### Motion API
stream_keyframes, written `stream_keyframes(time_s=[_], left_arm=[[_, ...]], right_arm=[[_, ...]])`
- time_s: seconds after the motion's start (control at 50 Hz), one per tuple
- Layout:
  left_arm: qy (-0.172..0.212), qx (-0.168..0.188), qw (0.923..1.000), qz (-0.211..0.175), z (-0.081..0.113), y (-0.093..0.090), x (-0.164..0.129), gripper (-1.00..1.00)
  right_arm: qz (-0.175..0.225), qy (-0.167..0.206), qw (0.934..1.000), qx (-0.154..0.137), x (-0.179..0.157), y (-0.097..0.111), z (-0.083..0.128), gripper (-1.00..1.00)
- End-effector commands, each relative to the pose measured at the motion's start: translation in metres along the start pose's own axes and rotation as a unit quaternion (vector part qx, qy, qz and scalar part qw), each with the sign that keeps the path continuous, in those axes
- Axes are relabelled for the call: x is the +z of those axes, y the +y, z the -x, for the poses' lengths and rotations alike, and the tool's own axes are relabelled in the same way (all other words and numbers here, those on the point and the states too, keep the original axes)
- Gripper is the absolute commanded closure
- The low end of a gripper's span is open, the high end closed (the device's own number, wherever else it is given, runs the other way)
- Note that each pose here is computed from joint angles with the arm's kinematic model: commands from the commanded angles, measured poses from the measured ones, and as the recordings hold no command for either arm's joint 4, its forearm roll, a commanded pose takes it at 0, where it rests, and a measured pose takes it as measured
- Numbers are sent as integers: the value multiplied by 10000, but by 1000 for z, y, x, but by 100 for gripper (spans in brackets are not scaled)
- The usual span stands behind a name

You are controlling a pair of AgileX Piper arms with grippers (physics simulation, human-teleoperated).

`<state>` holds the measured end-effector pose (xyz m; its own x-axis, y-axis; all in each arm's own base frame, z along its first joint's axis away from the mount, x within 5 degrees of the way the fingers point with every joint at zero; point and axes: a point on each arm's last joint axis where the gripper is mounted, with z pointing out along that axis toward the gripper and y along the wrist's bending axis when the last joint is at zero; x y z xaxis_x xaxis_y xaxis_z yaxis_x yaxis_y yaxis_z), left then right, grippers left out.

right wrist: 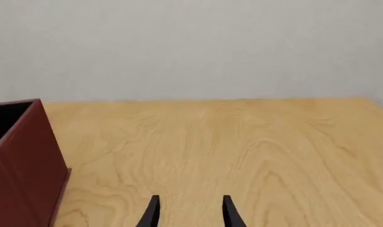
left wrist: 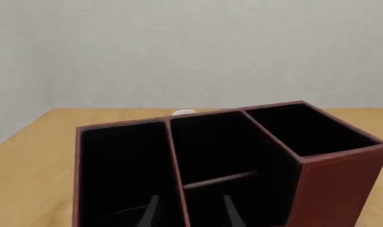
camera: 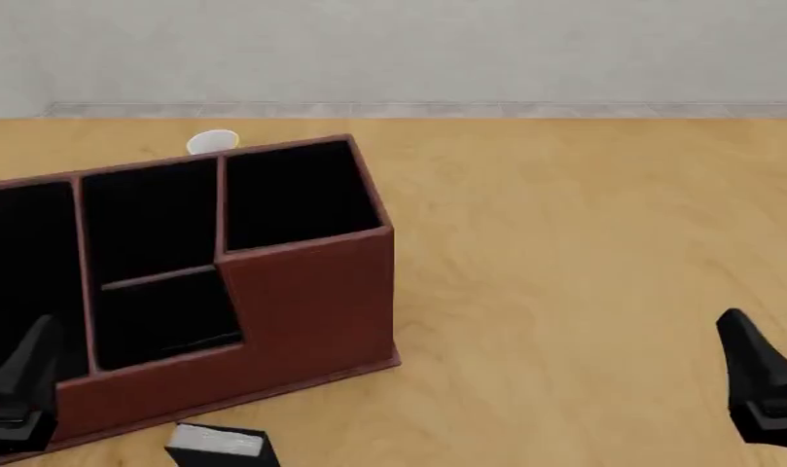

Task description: Pick up the book and place it in the left compartment of the caddy.

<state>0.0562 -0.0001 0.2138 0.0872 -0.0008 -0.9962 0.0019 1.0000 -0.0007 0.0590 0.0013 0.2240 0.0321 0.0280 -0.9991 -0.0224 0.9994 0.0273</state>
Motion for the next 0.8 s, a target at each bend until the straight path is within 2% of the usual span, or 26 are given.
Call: stream_keyframes(time_s=[0.02, 0.24, 0.42, 0.54, 0.68, 0.8], left_arm=[[-12, -28, 10000, -64, 3, -1, 1, -100], [-13, 22, 9997, -222, 1, -3, 0, -100], [16, 129, 9986, -516, 11, -6, 3, -100], [-61, 321, 9964, -782, 25, -9, 5, -100], [-67, 509, 9947, -892, 39, -12, 13, -100], [-51, 613, 9909, -1198, 66, -17, 20, -100]], right_arm=[[-116, -255, 9995, -122, -3, -2, -10, -100], [-205, -280, 9994, -58, -4, -3, -9, -100], [-159, -281, 9995, -15, -4, -2, -8, -100], [-159, -288, 9995, 5, -4, -2, -7, -100], [-143, -280, 9995, 24, -4, -2, -7, -100], [-119, -267, 9996, 41, -4, -2, -8, -100]])
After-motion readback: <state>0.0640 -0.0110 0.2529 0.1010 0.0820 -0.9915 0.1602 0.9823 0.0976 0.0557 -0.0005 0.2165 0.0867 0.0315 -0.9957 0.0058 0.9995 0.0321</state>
